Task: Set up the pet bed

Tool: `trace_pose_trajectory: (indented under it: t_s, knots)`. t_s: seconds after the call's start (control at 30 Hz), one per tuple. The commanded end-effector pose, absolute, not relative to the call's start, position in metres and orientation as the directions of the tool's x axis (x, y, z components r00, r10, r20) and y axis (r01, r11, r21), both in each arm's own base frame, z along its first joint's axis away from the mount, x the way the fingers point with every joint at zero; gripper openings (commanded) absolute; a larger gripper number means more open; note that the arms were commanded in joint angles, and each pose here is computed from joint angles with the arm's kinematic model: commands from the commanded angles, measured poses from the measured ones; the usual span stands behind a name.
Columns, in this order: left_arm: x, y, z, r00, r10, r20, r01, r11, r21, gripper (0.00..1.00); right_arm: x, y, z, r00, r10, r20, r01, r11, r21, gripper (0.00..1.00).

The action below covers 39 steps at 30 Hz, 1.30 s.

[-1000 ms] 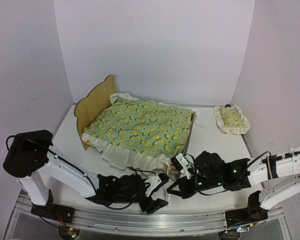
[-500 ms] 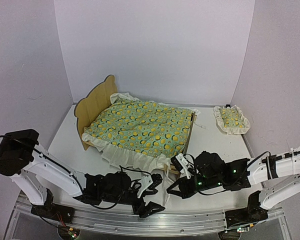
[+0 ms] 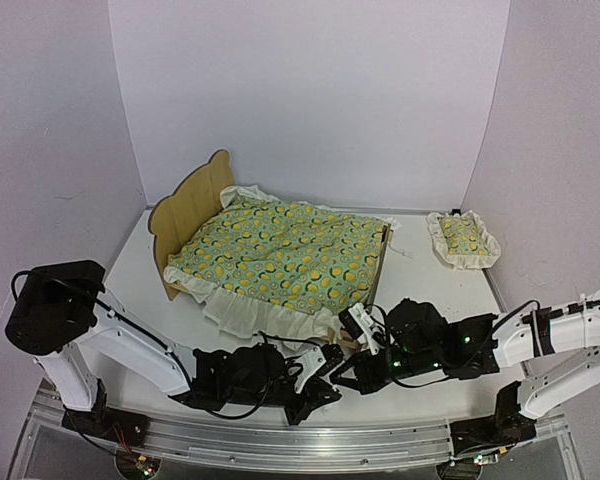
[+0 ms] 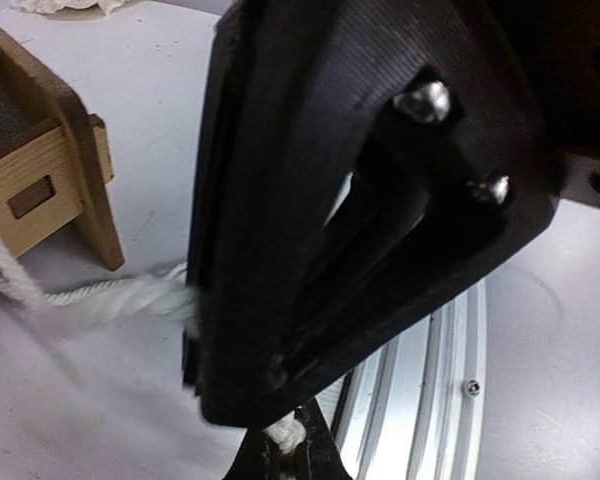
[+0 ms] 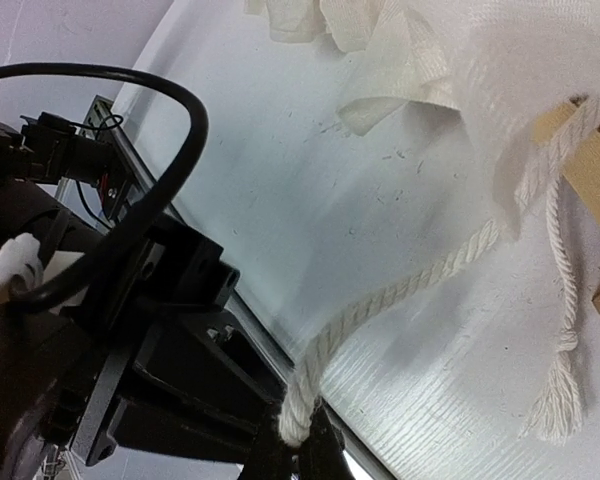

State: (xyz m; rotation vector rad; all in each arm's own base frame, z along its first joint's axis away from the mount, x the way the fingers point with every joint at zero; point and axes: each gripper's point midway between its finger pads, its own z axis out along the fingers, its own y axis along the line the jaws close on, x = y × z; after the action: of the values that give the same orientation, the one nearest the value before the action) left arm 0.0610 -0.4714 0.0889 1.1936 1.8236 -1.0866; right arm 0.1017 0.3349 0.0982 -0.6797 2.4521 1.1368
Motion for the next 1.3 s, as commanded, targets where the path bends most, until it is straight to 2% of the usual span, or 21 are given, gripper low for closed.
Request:
trace_pose_trajectory:
  t_s: [0.0, 0.03, 0.13, 0.33, 0.43, 0.53, 0.67, 0.73, 0.8, 0.9, 1.07, 1.27]
  knots:
    - [0.083, -0.457, 0.107, -0.353, 0.289, -0.890, 0.910, 0.329, -0.254, 0.00, 0.129, 0.317, 0.099, -0.839, -0.197, -0.507, -0.497, 0.655, 0.568, 0.29]
    - [0.086, -0.454, 0.104, -0.363, 0.295, -0.884, 0.902, 0.347, -0.255, 0.00, 0.136, 0.305, 0.091, -0.852, -0.179, -0.493, -0.466, 0.690, 0.554, 0.39]
    - [0.090, -0.448, 0.097, -0.390, 0.316, -0.865, 0.885, 0.389, -0.256, 0.00, 0.150, 0.278, 0.070, -0.857, -0.163, -0.488, -0.418, 0.775, 0.474, 0.48]
    - [0.092, -0.441, 0.088, -0.419, 0.351, -0.837, 0.867, 0.429, -0.254, 0.00, 0.168, 0.263, 0.033, -0.843, -0.247, -0.478, -0.411, 0.869, 0.275, 0.60]
    - [0.095, -0.439, 0.087, -0.430, 0.350, -0.832, 0.858, 0.446, -0.256, 0.00, 0.175, 0.266, 0.024, -0.825, -0.280, -0.490, -0.427, 0.877, 0.219, 0.60]
    - [0.095, -0.436, 0.087, -0.436, 0.348, -0.830, 0.854, 0.452, -0.258, 0.00, 0.168, 0.273, 0.016, -0.803, -0.331, -0.496, -0.460, 0.873, 0.160, 0.59]
    - [0.096, -0.436, 0.091, -0.428, 0.341, -0.837, 0.855, 0.452, -0.254, 0.00, 0.157, 0.270, 0.007, -0.790, -0.347, -0.506, -0.446, 0.891, 0.086, 0.44]
    - [0.097, -0.436, 0.092, -0.425, 0.339, -0.839, 0.855, 0.456, -0.248, 0.00, 0.152, 0.267, 0.007, -0.789, -0.332, -0.516, -0.431, 0.898, 0.082, 0.39]
    - [0.098, -0.437, 0.092, -0.420, 0.339, -0.842, 0.856, 0.456, -0.244, 0.00, 0.148, 0.267, 0.007, -0.788, -0.325, -0.523, -0.430, 0.899, 0.089, 0.40]
    - [0.097, -0.438, 0.092, -0.412, 0.344, -0.844, 0.861, 0.449, -0.237, 0.00, 0.142, 0.270, 0.009, -0.778, -0.327, -0.536, -0.443, 0.891, 0.099, 0.50]
    - [0.098, -0.436, 0.090, -0.415, 0.346, -0.841, 0.858, 0.456, -0.236, 0.00, 0.139, 0.259, 0.000, -0.786, -0.306, -0.537, -0.420, 0.902, 0.102, 0.50]
    - [0.098, -0.433, 0.095, -0.423, 0.330, -0.844, 0.852, 0.461, -0.247, 0.00, 0.135, 0.264, 0.000, -0.751, -0.322, -0.576, -0.443, 0.893, 0.078, 0.28]
